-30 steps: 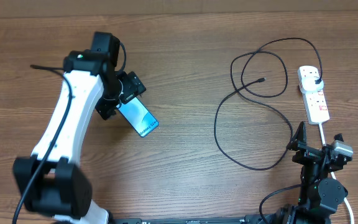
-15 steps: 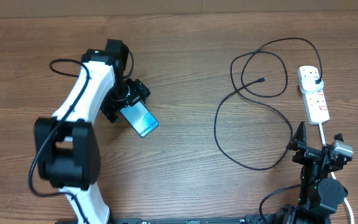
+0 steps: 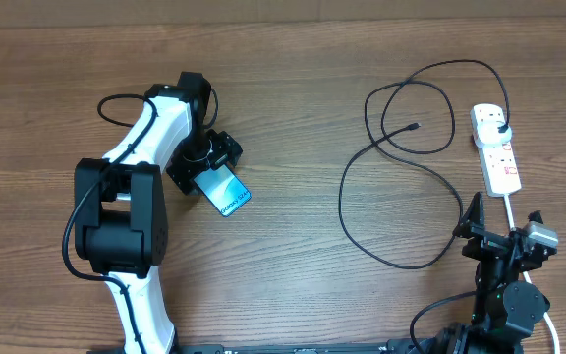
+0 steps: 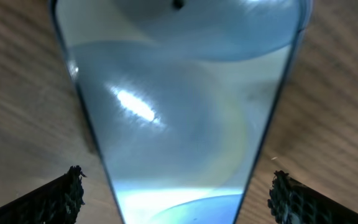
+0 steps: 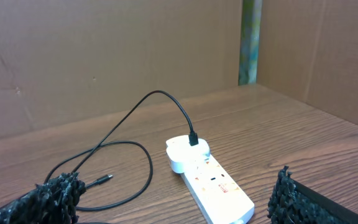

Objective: Plug charger to phone and switch on socket
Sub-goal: 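Close the left gripper on the phone's bottom edge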

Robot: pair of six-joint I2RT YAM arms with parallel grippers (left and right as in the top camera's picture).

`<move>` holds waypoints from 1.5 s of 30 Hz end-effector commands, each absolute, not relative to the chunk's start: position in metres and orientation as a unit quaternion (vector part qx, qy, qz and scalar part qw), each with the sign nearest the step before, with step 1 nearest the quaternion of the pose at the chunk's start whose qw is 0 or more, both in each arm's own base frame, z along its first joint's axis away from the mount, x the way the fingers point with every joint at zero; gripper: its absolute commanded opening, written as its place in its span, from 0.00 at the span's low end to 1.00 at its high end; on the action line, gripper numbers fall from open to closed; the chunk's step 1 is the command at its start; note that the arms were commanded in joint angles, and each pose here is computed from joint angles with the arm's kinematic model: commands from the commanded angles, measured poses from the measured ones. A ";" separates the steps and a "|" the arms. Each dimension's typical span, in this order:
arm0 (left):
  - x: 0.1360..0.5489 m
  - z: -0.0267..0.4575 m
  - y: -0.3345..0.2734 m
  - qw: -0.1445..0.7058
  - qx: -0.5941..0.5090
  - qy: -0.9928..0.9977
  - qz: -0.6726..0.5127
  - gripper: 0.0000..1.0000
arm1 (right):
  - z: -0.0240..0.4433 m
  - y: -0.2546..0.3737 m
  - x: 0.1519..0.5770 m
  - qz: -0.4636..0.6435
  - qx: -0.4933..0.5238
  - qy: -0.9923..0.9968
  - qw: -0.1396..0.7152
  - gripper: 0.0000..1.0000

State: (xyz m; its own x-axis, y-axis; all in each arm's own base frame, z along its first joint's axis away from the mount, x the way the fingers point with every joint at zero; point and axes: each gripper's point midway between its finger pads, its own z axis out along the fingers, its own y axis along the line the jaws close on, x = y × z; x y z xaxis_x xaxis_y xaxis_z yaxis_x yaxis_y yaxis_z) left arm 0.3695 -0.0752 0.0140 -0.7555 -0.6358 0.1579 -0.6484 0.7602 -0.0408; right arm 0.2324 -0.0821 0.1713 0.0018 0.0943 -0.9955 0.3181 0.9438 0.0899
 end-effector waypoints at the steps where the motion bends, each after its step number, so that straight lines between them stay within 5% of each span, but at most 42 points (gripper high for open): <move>1: 0.377 0.012 -0.074 0.061 0.348 -0.934 0.050 1.00 | 0.170 -0.085 0.231 -0.088 0.150 0.699 0.694 1.00; 29: 0.348 -0.025 -0.066 0.061 0.339 -0.939 -0.006 1.00 | 0.170 -0.085 0.231 -0.088 0.150 0.699 0.694 1.00; 45: 0.340 -0.034 -0.073 0.075 0.352 -0.933 0.012 0.87 | 0.170 -0.085 0.231 -0.088 0.150 0.699 0.694 1.00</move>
State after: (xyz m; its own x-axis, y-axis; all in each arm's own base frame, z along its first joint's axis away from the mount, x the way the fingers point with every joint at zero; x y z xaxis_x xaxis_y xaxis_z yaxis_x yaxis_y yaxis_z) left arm 0.3630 -0.0678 -0.0035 -0.7624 -0.6447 0.0552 -0.6461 0.7632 -0.0091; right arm 0.2324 -0.0821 0.1713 0.0017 0.0939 -0.9956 0.3181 0.9438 0.0896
